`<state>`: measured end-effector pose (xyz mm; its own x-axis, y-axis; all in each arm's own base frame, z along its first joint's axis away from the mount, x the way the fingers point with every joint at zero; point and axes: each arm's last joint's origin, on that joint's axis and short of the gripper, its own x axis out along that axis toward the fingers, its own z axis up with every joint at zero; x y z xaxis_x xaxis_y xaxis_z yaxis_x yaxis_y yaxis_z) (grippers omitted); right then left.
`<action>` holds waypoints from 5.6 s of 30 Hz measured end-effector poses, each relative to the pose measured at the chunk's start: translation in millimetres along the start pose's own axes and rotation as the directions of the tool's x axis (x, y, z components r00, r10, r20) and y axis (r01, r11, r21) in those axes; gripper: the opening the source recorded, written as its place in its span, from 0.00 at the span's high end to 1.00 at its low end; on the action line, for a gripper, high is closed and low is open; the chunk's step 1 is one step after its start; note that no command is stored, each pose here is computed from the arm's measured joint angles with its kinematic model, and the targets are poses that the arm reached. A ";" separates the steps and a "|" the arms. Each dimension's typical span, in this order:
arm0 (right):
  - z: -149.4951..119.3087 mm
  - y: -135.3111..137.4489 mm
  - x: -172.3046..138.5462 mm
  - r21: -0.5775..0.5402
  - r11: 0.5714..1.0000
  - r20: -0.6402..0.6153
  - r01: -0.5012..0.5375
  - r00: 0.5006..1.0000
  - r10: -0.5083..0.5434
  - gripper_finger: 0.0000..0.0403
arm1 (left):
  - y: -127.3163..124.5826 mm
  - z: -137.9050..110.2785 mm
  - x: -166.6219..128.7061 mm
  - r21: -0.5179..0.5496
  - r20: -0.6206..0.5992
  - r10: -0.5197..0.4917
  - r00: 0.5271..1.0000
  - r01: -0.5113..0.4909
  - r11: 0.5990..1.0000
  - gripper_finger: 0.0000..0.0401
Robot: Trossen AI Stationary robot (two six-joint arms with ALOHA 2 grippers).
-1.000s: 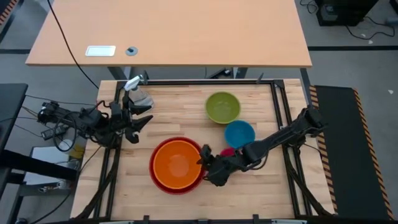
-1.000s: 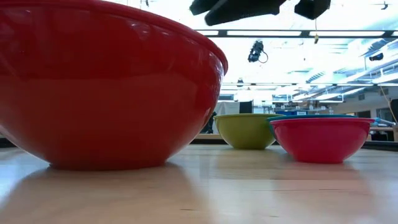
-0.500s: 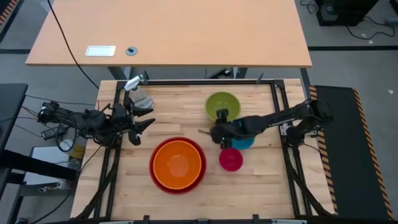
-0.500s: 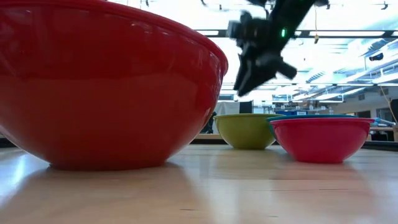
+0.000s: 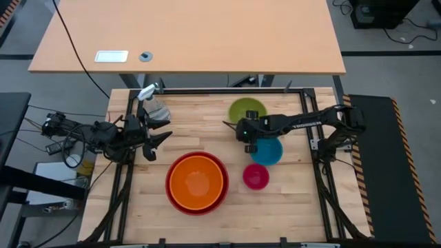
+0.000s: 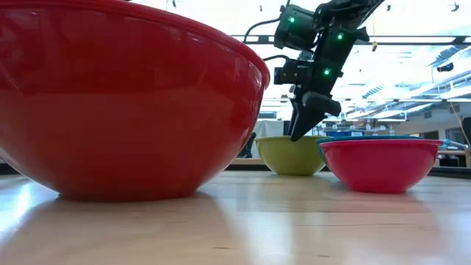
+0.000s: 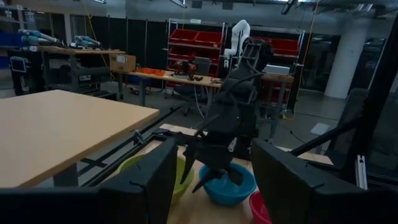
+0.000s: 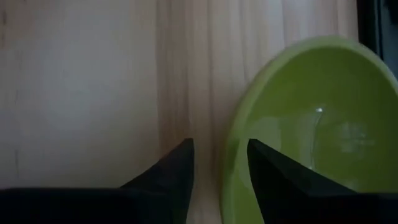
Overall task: Nest bowls inside each other
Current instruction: Stack the green bowl on top of the orange bowl
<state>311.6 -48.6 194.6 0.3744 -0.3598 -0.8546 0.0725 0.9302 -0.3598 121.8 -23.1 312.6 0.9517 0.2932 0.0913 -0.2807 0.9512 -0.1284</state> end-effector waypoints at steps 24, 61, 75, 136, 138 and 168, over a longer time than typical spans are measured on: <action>23.8 8.3 -27.1 -0.220 0.975 0.036 0.019 0.999 -0.011 0.94 | 0.0 -0.3 0.0 0.000 -0.001 0.000 1.000 0.000 1.000 0.48; 76.8 102.5 -100.1 -0.431 0.902 0.299 -0.016 0.941 0.160 0.89 | 1.0 -10.7 10.0 -0.030 -0.070 0.058 0.996 -0.061 0.998 0.48; 39.6 26.9 -29.0 -0.119 0.989 0.011 -0.082 0.996 0.084 0.60 | 0.4 -11.4 10.7 -0.021 -0.075 0.055 0.996 -0.057 0.998 0.48; 114.9 52.0 -92.4 -0.161 0.901 0.580 -0.402 0.701 0.416 0.96 | 8.6 15.4 8.8 -0.084 -0.081 0.145 0.986 -0.152 0.985 0.48; 131.0 65.4 -83.8 -0.175 0.897 0.572 -0.406 0.700 0.428 0.96 | 9.4 20.7 8.7 -0.086 -0.069 0.148 0.987 -0.154 0.984 0.48; 171.9 100.0 20.7 -0.247 0.868 0.282 -0.430 0.825 0.489 0.61 | 4.4 13.4 4.7 -0.058 -0.147 0.099 0.984 -0.108 0.992 0.48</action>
<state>485.4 49.5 205.3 0.6052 0.1783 -0.7758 -0.3260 0.9446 -0.0371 123.3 -16.3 325.7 0.9271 0.3685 -0.0681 -0.3746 0.9065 -0.1946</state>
